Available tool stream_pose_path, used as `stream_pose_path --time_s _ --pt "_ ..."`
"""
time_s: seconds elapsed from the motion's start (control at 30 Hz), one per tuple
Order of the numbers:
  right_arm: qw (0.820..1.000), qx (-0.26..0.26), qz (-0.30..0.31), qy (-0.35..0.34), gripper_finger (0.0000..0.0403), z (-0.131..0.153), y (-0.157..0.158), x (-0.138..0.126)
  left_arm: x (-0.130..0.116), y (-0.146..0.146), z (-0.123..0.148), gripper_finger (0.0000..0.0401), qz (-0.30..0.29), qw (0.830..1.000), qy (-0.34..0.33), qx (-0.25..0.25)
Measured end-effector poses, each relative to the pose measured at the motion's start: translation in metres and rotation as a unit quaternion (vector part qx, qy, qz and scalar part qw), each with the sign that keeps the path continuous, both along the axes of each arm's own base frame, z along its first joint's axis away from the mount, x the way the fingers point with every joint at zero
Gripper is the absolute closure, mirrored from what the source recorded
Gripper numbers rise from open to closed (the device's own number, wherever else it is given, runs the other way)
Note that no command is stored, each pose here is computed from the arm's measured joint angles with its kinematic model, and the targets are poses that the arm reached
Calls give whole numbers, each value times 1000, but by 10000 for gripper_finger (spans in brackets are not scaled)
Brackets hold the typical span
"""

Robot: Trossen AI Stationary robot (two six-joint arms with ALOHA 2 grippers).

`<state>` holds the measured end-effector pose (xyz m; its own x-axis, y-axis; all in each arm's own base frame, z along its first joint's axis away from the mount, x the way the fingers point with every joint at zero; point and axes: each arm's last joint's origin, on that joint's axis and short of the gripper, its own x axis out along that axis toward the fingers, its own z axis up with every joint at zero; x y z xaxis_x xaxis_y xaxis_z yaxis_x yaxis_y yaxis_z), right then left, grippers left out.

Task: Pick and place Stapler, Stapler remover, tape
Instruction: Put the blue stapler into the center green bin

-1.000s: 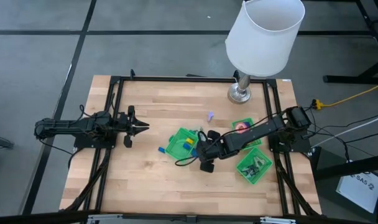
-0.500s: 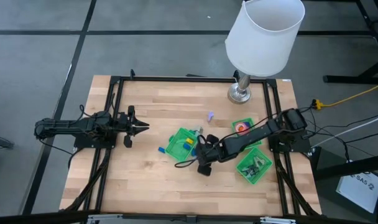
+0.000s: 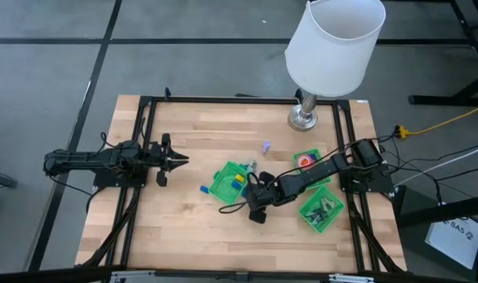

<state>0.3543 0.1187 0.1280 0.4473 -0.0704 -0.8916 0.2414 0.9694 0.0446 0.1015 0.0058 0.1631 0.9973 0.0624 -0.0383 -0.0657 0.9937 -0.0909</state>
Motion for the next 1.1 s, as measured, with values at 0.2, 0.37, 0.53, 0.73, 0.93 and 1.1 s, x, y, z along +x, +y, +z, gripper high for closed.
stream_pose_path --time_s 0.2,0.37,0.53,0.73,0.93,1.1 --pt "1000 -13 26 -1 327 4 0 3 0 0 0 343 0 1000 0 0" --pt "998 -24 56 5 330 10 1 6 0 0 0 343 0 1000 0 0" --pt "995 -25 88 35 330 22 2 5 0 0 0 343 0 1000 0 0" --pt "990 -43 123 52 330 48 -2 1 0 0 0 343 0 1000 0 0" --pt "983 -57 160 64 330 78 -6 7 0 0 0 343 0 1000 0 0" --pt "984 -55 166 32 330 104 -16 21 0 0 0 343 0 1000 0 0"
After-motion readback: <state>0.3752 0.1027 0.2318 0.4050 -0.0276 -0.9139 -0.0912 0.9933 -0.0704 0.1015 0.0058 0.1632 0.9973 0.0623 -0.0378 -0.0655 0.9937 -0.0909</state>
